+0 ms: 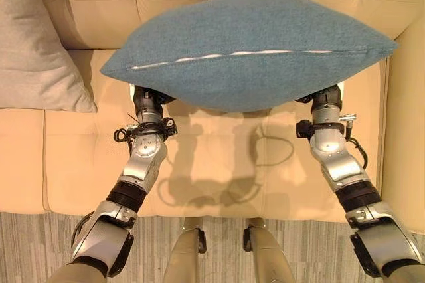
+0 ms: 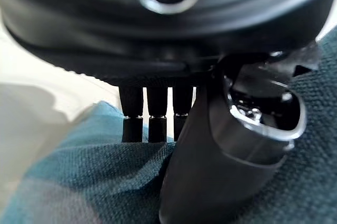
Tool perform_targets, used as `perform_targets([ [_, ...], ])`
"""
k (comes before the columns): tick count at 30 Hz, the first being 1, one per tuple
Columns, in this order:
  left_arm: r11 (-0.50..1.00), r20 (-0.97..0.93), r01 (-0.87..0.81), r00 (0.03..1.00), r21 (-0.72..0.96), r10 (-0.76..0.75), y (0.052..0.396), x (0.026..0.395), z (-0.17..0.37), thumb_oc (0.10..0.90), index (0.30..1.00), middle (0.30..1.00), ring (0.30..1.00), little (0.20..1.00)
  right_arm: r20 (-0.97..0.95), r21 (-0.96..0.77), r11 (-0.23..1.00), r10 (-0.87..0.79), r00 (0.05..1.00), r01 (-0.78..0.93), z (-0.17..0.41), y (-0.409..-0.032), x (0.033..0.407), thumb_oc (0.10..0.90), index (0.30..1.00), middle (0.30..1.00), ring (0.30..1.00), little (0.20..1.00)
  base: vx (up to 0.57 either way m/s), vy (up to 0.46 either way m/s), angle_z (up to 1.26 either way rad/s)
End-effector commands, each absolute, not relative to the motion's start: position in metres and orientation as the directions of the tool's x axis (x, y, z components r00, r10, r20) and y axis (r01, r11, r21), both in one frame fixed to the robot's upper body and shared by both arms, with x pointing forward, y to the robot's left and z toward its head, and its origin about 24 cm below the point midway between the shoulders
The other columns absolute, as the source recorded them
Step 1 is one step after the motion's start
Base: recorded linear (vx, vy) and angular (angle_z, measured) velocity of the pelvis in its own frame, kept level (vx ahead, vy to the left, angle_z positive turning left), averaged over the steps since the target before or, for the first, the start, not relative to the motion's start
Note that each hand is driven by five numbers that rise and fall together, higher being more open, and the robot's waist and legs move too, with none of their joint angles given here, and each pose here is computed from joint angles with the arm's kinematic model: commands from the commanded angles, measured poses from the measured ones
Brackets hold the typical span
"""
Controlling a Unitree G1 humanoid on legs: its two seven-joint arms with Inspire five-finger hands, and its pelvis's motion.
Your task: Pick up all the scattered cushions and arrange them neatly on the sofa.
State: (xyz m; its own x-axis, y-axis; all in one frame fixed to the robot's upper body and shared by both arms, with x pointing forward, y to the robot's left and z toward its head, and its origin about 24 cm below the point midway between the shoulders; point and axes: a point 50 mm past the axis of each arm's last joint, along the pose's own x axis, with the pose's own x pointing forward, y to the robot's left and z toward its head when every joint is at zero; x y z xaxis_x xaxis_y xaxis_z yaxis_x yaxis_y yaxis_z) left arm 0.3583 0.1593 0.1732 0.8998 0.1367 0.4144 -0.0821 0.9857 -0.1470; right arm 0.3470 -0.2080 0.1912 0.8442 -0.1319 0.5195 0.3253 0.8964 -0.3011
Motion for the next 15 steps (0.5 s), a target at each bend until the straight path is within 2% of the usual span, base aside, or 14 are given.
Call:
perform_targets([
  [1, 0.950, 0.730, 0.299, 0.668, -0.087, -0.144, 0.084, 0.328, 0.245, 0.400, 0.300, 0.300, 0.300, 0.300, 0.770, -0.205, 0.975, 0.107, 0.629, 0.086, 0.247, -0.145, 0.319, 0.400, 0.300, 0.300, 0.300, 0.300, 0.00, 0.000, 0.00],
  [6, 0.940, 0.718, 0.316, 0.683, -0.124, -0.134, 0.084, 0.321, 0.237, 0.400, 0.300, 0.300, 0.300, 0.300, 0.751, -0.191, 0.977, 0.083, 0.656, 0.095, 0.233, -0.153, 0.311, 0.400, 0.300, 0.300, 0.300, 0.300, 0.00, 0.000, 0.00],
  [15, 0.883, 0.554, 0.328, 0.827, -0.335, -0.097, 0.086, 0.309, 0.182, 0.400, 0.300, 0.300, 0.300, 0.300, 0.587, -0.178, 0.983, 0.072, 0.806, 0.042, 0.178, -0.158, 0.302, 0.400, 0.300, 0.300, 0.300, 0.300, 0.02, -0.006, -0.04],
])
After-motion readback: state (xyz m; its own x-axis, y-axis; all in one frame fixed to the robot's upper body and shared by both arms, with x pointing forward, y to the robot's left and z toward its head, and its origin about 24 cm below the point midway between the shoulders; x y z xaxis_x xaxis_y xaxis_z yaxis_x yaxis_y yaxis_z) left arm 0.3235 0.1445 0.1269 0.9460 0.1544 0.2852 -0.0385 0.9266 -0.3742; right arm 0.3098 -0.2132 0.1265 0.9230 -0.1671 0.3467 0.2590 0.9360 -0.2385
